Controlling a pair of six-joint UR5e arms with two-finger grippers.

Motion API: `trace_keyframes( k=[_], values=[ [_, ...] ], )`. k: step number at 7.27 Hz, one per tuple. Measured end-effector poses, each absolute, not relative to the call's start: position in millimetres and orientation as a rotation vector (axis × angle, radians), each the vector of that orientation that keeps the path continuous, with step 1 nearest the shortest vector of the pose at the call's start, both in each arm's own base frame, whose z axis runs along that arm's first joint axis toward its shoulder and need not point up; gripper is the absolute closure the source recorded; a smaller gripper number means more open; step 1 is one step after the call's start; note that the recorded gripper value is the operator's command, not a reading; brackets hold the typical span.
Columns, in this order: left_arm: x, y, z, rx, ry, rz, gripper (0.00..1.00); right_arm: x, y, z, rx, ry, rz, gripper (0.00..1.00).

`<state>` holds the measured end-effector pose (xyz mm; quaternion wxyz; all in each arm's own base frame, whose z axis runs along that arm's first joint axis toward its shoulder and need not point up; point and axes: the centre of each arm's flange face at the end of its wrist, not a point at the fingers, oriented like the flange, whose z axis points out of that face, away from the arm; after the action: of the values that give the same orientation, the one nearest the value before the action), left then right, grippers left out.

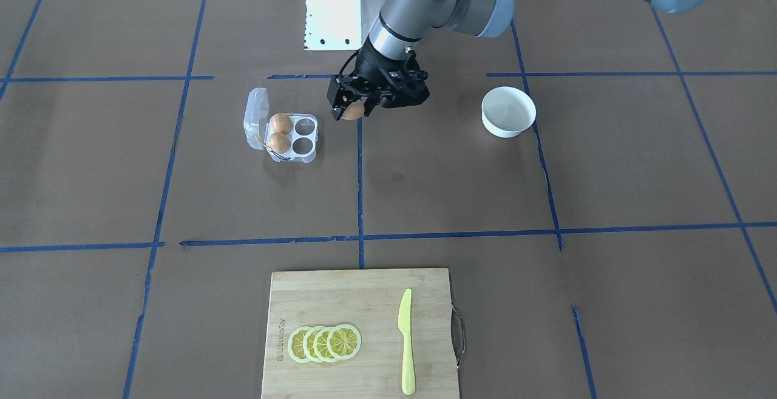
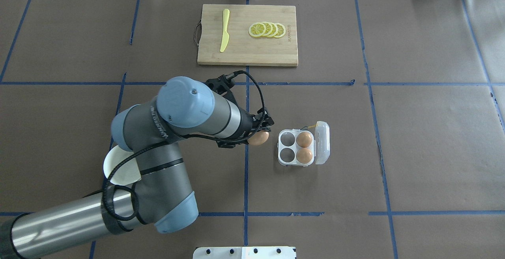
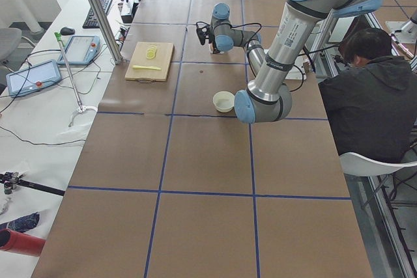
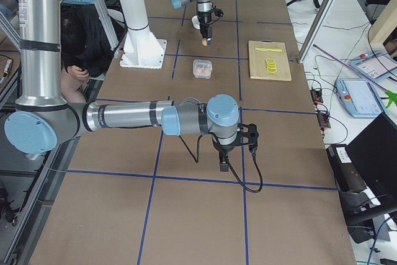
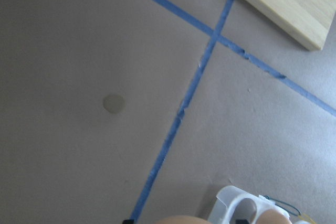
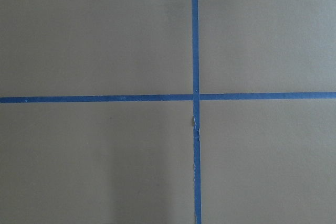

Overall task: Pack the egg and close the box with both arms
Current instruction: 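Lower the egg into the empty carton cup and open the left gripper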

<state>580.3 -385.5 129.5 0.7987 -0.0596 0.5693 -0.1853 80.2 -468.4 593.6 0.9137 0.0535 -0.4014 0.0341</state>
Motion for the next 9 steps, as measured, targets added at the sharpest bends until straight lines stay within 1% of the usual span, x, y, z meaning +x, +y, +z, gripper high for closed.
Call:
trace_keyframes(
  k=[1, 4, 5, 6, 7, 8, 9],
  values=[
    [607.7, -384.8, 116.9, -0.135, 1.233, -0.381, 0.87, 80.2, -468.5, 593.6, 0.110, -0.826, 0.070, 0.00],
    [649.9, -382.3, 113.8, -0.139, 1.265, -0.345, 0.86, 80.1, -468.3, 593.4, 0.110, -0.827, 0.070, 0.00],
    [661.2, -379.2, 115.6, -0.143, 1.268, -0.336, 0.76, 80.1, -468.0, 593.5, 0.110, -0.827, 0.070, 0.00],
    [666.6, -378.0, 116.8, -0.144, 1.271, -0.330, 0.57, 80.2, -468.0, 593.5, 0.110, -0.827, 0.071, 0.00],
    [668.0, -377.8, 118.1, -0.143, 1.272, -0.327, 0.28, 80.3, -467.9, 593.5, 0.109, -0.827, 0.071, 0.00],
    [667.8, -377.3, 120.8, -0.141, 1.271, -0.323, 0.02, 80.3, -468.0, 593.5, 0.109, -0.827, 0.071, 0.00],
    [667.0, -377.0, 124.0, -0.135, 1.269, -0.314, 0.01, 80.3, -468.3, 593.3, 0.110, -0.826, 0.071, 0.00]
  ],
)
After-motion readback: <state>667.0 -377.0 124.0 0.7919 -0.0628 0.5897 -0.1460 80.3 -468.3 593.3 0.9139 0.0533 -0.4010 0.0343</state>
